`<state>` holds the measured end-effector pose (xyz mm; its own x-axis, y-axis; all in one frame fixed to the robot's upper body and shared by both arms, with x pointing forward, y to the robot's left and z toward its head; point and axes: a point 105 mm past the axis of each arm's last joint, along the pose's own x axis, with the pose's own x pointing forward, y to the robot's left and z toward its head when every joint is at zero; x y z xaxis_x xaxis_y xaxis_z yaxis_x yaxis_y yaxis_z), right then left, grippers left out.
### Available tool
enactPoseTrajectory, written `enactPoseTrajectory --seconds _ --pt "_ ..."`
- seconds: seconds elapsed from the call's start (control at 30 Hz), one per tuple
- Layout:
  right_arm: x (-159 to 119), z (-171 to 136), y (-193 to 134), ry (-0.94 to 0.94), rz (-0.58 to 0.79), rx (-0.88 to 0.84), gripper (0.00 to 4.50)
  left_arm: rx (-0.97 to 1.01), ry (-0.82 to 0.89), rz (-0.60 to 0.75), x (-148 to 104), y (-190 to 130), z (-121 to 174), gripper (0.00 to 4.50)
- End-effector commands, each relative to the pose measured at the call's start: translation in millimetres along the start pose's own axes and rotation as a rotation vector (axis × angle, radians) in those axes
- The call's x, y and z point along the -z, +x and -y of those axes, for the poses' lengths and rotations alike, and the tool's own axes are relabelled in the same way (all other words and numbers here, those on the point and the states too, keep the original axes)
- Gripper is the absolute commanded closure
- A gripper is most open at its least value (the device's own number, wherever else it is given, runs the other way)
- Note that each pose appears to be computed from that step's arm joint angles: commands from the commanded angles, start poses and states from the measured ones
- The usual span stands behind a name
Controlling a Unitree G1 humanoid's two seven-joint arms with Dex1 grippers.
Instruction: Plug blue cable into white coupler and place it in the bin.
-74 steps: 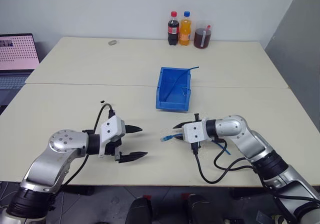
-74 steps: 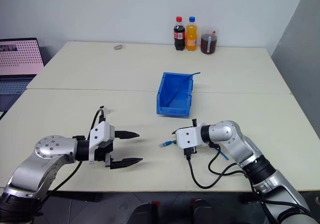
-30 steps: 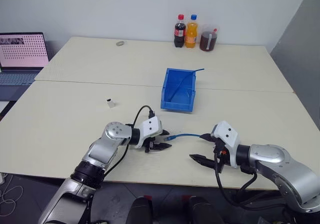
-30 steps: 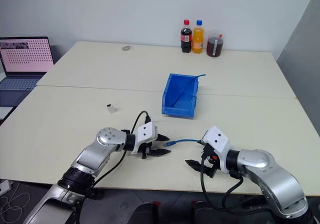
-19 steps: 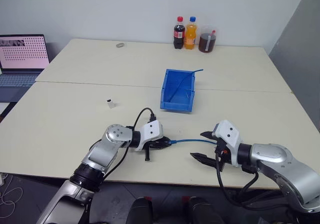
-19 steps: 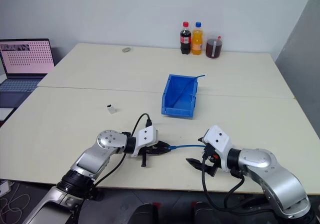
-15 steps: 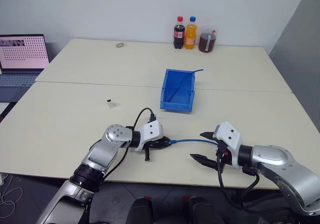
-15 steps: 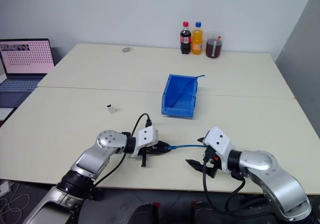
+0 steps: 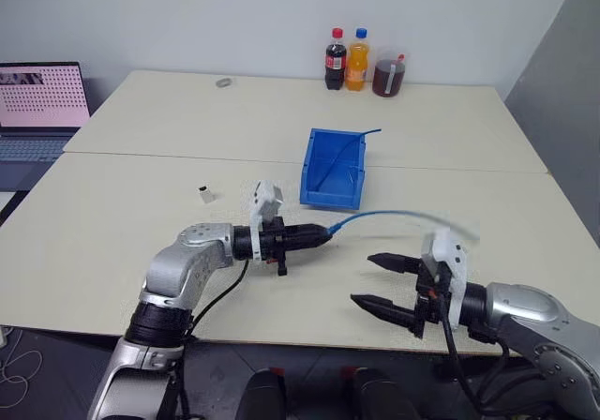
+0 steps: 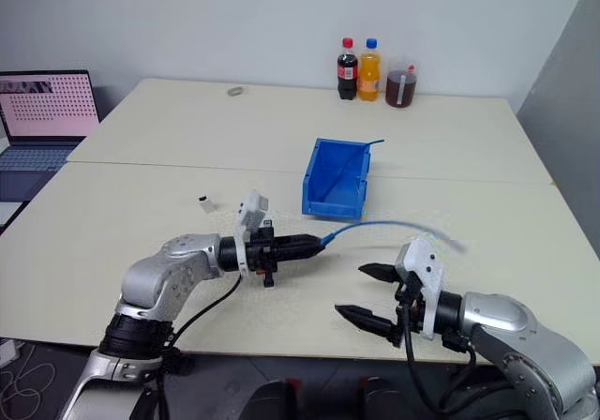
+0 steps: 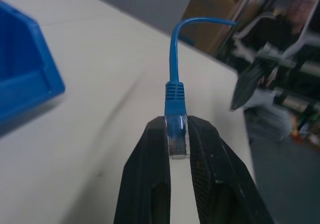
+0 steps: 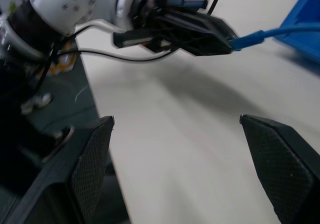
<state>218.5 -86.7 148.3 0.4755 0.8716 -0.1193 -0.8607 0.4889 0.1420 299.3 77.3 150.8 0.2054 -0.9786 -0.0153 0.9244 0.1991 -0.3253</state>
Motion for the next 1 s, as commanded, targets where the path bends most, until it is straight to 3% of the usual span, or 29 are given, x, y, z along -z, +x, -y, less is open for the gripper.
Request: enactPoseTrajectory --seconds 0.03,0.47,1.0 --pt "-10 -1 -1 0.052 0.096 0.029 0.21 0.067 -0.062 0.090 -20 1 17 4.26" --pt "-41 18 19 0.220 0.271 -0.036 0.21 0.108 -0.195 0.155 -30 -1 32 4.26" --pt "-60 13 41 0.281 0.302 -0.195 0.21 0.104 -0.193 0.116 -23 -5 38 4.26"
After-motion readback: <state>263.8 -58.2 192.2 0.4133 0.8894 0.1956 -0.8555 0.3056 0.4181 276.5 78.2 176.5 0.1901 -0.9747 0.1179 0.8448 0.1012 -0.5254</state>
